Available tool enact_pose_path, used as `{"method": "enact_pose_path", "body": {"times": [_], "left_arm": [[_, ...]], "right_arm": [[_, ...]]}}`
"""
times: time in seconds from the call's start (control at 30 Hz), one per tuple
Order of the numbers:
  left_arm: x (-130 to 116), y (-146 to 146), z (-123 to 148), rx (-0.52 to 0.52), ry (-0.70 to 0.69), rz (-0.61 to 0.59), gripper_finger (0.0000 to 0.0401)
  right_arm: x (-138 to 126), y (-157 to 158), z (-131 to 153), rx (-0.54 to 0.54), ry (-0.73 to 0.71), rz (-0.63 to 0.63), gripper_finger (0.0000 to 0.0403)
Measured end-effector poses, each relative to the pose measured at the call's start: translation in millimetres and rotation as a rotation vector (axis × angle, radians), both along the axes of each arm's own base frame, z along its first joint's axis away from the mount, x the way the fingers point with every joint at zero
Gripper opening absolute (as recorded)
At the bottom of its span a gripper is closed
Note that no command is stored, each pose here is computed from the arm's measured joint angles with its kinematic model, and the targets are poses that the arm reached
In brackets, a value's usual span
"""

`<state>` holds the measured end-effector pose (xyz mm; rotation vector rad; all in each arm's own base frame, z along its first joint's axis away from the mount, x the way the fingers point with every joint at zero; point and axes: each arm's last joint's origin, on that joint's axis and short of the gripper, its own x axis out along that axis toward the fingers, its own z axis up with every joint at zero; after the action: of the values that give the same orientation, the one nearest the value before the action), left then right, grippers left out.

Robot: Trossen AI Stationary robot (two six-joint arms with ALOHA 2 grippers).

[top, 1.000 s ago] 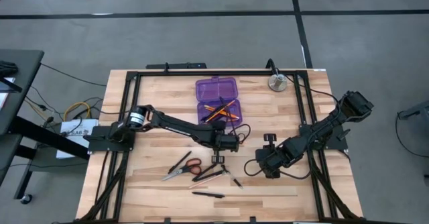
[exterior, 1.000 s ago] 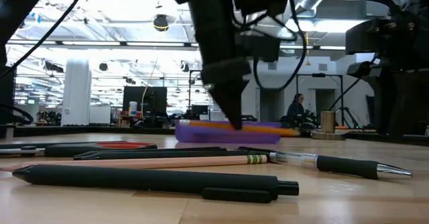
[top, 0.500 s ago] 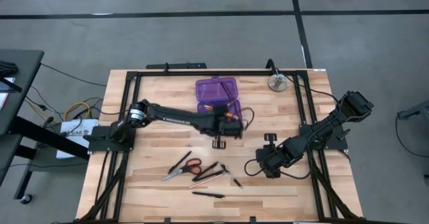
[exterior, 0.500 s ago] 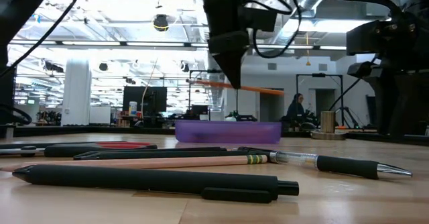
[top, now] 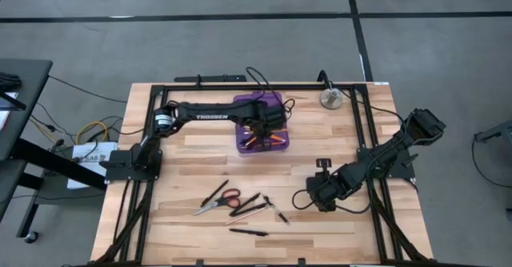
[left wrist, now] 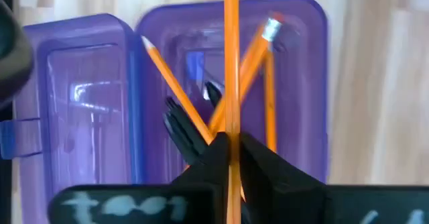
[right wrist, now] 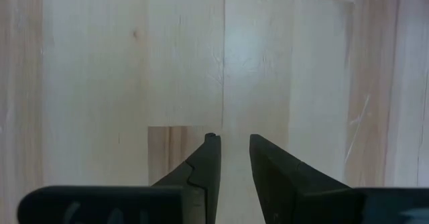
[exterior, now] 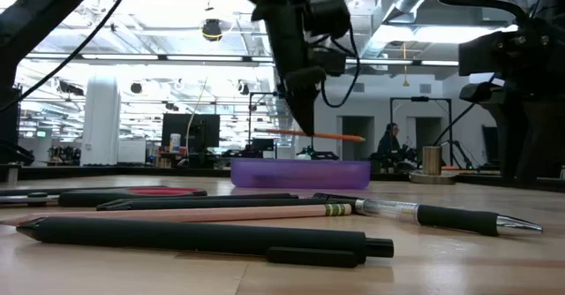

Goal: Pick & place school supplies into a supply box
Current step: Put the yellow pencil into the purple supply box, then put the black pen into the purple supply box

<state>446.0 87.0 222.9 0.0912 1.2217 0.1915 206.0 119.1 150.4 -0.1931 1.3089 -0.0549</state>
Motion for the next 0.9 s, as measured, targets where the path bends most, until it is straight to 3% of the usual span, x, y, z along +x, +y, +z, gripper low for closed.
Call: {"method": "enact_pose_path", "body": {"times": [0.23,0.6,0.73,0.9], "left_arm": [[-6,5,-28,-0.043,0.017,0.054,0.0039],[-10,-12,-29,-0.076,0.058,0.017,0.0122],[-18,-21,-6,-0.078,0.041,0.024,0.0136],[-40,-45,52,-0.091,-0.074,-0.021,0.0139]], "right_arm": [[0,0,0,0.0,0.002,0.001,0.0076],[0,0,0,0.005,-0.003,0.0,0.0076],[1,1,0,0.009,-0.008,-0.001,0.0076],[4,2,1,0.035,-0.041,-0.023,0.0076]]}}
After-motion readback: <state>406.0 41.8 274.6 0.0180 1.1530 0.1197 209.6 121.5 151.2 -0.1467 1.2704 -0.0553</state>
